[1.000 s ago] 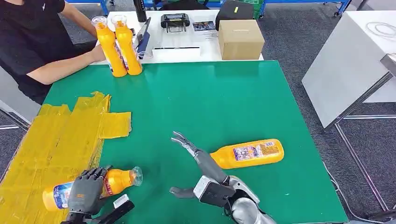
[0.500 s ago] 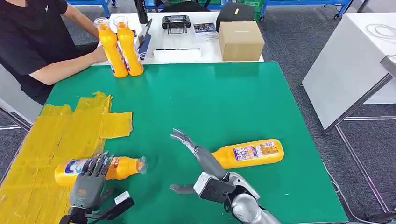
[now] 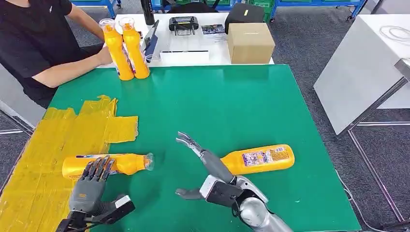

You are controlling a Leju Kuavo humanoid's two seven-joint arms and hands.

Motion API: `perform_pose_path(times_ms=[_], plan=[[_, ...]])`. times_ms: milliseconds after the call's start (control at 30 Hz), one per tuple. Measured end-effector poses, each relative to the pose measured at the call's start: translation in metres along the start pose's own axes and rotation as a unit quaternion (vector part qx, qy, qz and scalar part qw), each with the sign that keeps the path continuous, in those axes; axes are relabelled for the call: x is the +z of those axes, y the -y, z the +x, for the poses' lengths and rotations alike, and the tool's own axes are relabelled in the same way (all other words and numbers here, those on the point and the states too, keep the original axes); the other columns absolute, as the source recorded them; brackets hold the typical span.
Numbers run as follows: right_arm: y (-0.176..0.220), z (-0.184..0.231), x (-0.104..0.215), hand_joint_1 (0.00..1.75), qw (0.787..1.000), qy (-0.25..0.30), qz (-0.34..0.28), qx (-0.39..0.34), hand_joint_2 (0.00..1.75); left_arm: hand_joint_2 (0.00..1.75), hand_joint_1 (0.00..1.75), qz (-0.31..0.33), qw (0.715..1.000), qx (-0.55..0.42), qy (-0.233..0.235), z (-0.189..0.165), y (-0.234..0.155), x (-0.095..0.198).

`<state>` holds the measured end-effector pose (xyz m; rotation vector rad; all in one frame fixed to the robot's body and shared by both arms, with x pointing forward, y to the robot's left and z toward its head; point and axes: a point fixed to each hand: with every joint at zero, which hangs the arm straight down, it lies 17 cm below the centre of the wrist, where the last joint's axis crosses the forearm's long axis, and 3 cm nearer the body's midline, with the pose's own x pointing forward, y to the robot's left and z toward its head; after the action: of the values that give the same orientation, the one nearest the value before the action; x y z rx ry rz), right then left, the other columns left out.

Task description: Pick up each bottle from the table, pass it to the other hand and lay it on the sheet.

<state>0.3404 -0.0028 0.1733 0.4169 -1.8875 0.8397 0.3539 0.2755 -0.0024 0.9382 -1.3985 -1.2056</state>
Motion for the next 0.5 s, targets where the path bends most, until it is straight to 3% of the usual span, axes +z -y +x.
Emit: perform_pose_path(times_ms=[233,400,500], plan=[[-0.001,-0.003,0.001,0.0,1.0,-0.003,0.001,-0.001,1.75,0.0,0.0,0.002,0.999,0.031,0.008,0.003,-0.001,0.0],[-0.002,-0.004,0.001,0.0,1.0,-0.005,0.002,-0.002,1.75,0.0,0.0,0.028,0.989,0.141,0.045,0.018,-0.018,0.001],[-0.005,-0.004,0.002,0.0,1.0,-0.003,0.003,-0.001,1.75,0.0,0.0,0.07,0.965,0.241,0.074,0.034,-0.043,0.006]])
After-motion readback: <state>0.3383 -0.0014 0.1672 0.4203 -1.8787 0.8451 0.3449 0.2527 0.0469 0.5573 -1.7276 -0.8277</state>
